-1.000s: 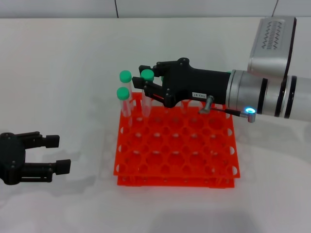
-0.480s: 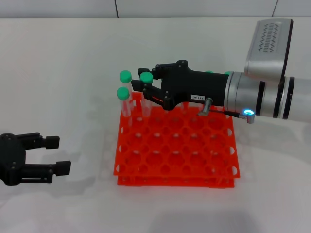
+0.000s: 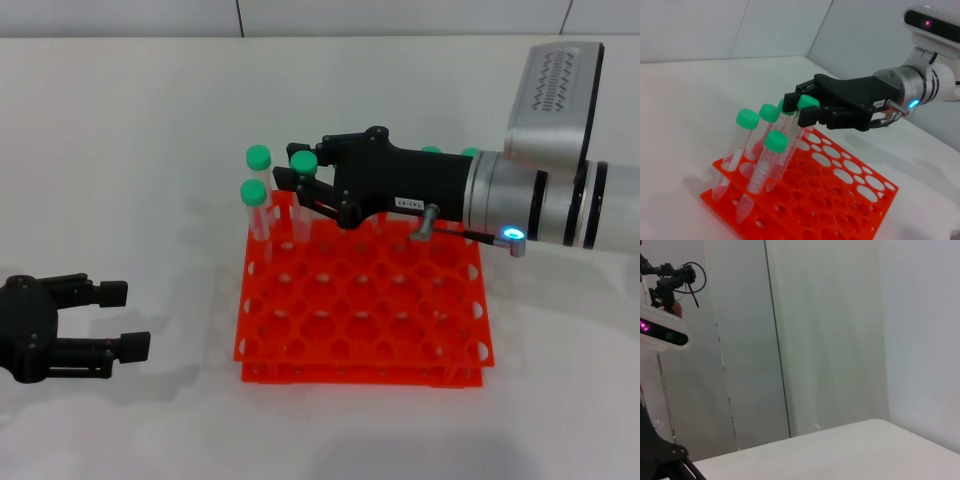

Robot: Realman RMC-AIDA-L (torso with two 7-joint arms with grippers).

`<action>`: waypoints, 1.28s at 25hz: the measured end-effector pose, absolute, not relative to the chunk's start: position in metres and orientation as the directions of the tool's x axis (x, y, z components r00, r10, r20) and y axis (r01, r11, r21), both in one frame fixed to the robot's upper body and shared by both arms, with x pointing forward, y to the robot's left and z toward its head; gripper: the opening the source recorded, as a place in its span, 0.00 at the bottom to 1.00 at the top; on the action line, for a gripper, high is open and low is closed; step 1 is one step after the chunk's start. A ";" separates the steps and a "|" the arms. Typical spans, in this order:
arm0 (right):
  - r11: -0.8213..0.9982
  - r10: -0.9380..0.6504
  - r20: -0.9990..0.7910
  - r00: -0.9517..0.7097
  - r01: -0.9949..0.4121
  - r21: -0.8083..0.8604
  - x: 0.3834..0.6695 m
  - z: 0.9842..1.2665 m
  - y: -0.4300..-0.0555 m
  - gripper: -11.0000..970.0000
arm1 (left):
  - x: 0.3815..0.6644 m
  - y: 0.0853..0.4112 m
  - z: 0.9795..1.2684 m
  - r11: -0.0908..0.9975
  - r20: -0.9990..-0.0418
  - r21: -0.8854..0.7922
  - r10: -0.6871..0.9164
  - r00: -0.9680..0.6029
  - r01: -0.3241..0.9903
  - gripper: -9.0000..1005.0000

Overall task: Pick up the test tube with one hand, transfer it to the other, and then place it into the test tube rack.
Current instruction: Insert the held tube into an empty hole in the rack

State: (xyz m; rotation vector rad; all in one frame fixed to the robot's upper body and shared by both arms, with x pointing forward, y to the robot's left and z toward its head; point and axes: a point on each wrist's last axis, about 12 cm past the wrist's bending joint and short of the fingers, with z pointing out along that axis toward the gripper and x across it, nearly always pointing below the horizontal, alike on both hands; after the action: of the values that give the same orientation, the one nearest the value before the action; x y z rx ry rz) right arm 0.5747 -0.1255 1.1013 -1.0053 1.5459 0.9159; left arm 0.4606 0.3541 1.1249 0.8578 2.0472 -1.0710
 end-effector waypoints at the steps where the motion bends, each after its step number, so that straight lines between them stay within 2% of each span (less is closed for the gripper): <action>1: 0.360 -0.147 -0.982 -0.121 -0.931 0.061 0.575 1.101 -0.126 0.28 | 0.461 0.354 1.125 0.448 -0.790 -0.424 0.242 -0.564 0.787 0.86; 32: 0.359 -0.150 -0.981 -0.121 -0.932 0.060 0.575 1.100 -0.126 0.28 | 0.465 0.352 1.125 0.443 -0.790 -0.422 0.249 -0.561 0.791 0.86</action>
State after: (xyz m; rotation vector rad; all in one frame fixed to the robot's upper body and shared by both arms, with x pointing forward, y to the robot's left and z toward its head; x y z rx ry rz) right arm 0.5750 -0.1256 1.1002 -1.0086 1.5501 0.9144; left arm 0.4646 0.3519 1.1250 0.8680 2.0463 -1.0721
